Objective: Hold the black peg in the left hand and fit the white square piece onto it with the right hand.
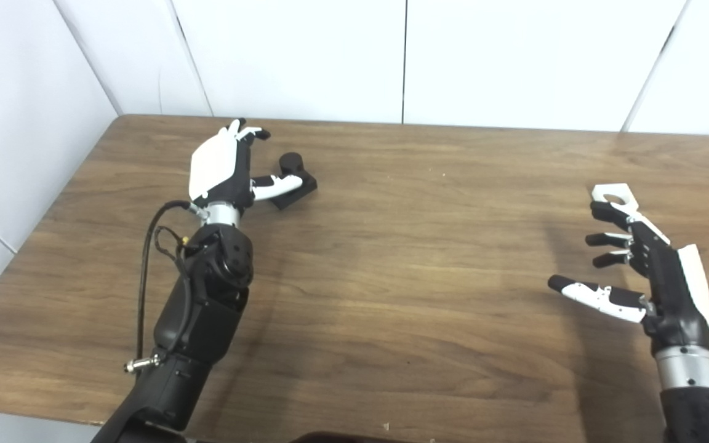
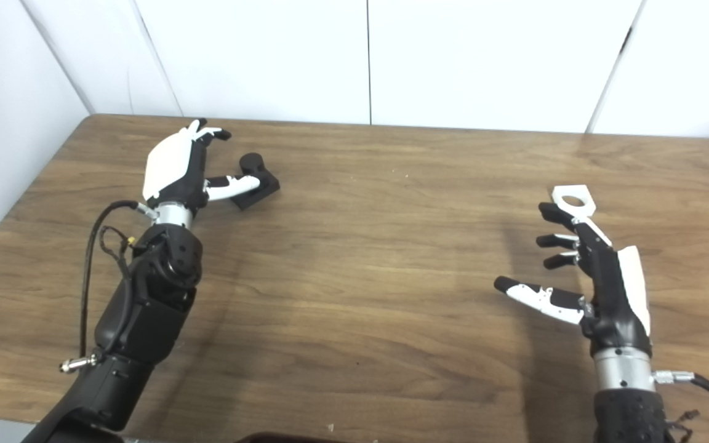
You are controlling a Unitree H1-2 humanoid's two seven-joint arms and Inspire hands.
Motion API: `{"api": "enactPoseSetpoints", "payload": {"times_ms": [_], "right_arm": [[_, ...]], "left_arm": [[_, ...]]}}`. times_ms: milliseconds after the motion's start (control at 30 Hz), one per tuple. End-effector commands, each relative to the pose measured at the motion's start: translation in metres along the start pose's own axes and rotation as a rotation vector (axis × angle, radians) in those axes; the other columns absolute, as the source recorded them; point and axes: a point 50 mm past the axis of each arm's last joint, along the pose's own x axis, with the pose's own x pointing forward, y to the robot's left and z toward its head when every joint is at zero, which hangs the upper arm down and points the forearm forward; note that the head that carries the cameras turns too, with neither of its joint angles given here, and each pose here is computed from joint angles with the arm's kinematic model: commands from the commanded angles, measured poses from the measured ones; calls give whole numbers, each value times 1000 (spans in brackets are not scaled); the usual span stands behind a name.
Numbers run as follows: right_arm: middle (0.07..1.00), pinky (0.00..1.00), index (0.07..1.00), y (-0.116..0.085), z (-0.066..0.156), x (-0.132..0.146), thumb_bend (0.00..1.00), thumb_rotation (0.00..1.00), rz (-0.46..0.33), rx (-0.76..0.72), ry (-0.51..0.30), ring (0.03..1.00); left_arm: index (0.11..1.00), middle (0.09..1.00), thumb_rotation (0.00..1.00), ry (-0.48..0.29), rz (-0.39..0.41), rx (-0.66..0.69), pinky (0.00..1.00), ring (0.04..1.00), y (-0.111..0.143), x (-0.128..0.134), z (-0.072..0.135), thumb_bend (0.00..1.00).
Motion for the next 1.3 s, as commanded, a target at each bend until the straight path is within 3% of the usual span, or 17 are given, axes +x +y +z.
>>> {"api": "enactPoseSetpoints", "payload": {"times_ms": [0, 500, 833, 1000, 1100, 1267], "right_arm": [[799, 522, 777, -4, 13, 5, 724, 0, -28, 6, -66, 668], [790, 520, 766, -4, 12, 6, 727, 0, -30, -12, -68, 660], [786, 535, 766, -11, 14, 8, 723, 0, -53, -26, -70, 658], [793, 534, 769, -10, 13, 8, 721, 0, -46, -26, -70, 658], [795, 542, 772, -10, 14, 8, 717, 0, -42, -30, -68, 663], [793, 546, 773, -10, 12, 8, 715, 0, -40, -21, -73, 661]], "left_arm": [[779, 1000, 532, -16, 72, 40, 974, 1000, 23, 19, 10, 932], [728, 1000, 524, 32, -25, 60, 986, 1000, -11, 25, 1, 961], [629, 966, 404, 49, -88, 42, 1000, 1000, -31, 27, -10, 868], [533, 919, 323, 48, -86, 25, 1000, 996, -32, 25, -14, 820], [491, 903, 123, 43, -78, 29, 1000, 991, -32, 23, -15, 570], [479, 882, 84, 37, -67, 37, 1000, 978, -30, 22, -15, 522]]}}
